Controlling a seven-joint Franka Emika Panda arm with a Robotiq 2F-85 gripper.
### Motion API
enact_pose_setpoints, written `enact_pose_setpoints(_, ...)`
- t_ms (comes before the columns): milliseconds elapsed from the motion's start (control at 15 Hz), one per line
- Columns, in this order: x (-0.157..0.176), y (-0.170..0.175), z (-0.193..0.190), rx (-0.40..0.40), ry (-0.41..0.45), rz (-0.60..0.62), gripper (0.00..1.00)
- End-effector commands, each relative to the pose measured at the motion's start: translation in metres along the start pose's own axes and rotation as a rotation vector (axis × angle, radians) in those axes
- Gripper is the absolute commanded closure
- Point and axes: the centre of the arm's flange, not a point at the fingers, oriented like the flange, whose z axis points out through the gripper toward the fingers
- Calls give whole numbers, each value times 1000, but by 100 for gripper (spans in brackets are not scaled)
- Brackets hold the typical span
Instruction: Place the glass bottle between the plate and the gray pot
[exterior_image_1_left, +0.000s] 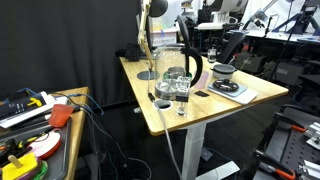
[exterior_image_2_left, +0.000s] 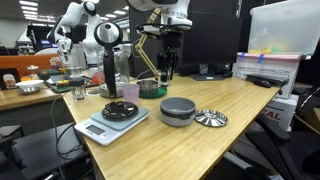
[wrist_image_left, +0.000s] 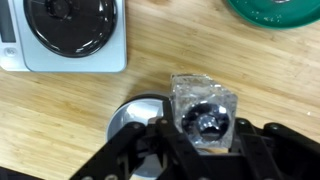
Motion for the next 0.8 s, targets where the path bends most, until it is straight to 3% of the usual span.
enact_pose_setpoints(0,-2,-33,9,-12,17,-14,82)
enact_pose_setpoints(333,-18,-57,36,-38,14,-46,82)
enact_pose_setpoints(733,-27,-63,71,-112,-42,-34,82)
